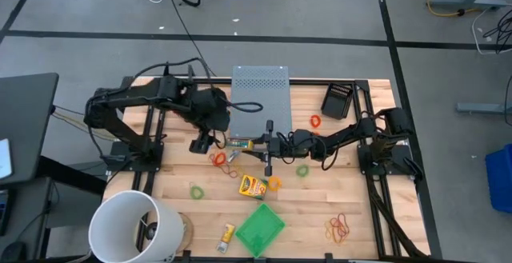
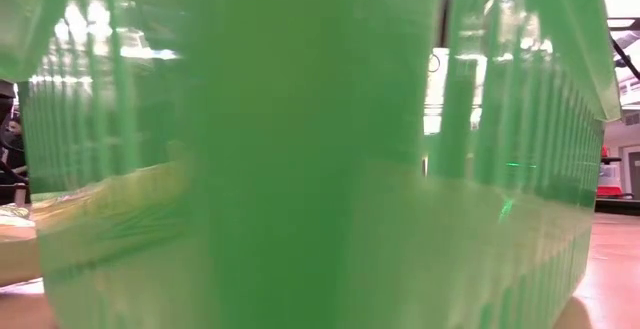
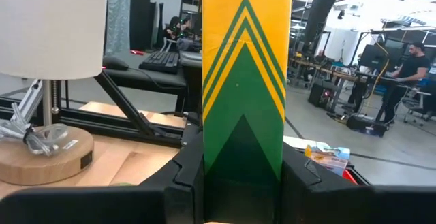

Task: Pick & Place Office Desk Supplies
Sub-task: Put the yellow crayon box into the red basket

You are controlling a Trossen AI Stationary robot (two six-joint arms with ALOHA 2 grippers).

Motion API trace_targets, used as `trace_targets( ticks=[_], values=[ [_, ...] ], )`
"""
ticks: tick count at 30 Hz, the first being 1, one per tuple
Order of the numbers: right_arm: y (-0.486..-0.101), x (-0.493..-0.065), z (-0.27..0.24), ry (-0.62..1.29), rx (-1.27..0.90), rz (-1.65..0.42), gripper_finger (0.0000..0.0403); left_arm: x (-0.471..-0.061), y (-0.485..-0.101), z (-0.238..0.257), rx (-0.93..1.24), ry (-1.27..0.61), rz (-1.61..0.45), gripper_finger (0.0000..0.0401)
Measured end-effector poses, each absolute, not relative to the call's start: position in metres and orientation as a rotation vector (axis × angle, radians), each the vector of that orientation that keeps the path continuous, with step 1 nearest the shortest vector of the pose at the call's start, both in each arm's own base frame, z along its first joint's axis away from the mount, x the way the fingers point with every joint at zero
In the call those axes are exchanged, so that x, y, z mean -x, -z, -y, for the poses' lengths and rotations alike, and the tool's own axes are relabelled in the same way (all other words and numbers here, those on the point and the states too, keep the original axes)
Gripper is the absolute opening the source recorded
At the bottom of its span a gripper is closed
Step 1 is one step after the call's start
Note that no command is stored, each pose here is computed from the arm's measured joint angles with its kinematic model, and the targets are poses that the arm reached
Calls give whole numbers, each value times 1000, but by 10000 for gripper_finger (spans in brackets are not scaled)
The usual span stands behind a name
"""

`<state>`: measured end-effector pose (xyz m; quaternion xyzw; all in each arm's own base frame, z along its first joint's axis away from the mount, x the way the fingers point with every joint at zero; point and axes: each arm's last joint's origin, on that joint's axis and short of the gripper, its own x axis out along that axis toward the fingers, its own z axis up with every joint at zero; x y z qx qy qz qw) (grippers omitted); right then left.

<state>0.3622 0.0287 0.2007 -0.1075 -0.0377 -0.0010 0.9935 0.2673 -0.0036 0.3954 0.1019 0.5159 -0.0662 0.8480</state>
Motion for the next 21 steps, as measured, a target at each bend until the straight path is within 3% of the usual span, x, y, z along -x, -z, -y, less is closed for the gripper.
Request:
trace_targets(
  ticks=[6, 14, 21],
  values=[
    [-199, -362, -28, 1, 218, 57, 107, -271, -391, 2, -266, 121, -1126, 249],
    [-196, -363, -19, 24, 215, 28, 107, -266, -422, 4, -258, 106, -1017, 249],
    [-180, -369, -12, 47, 189, 23, 107, -283, -410, 12, -271, 142, -1054, 249]
  ],
)
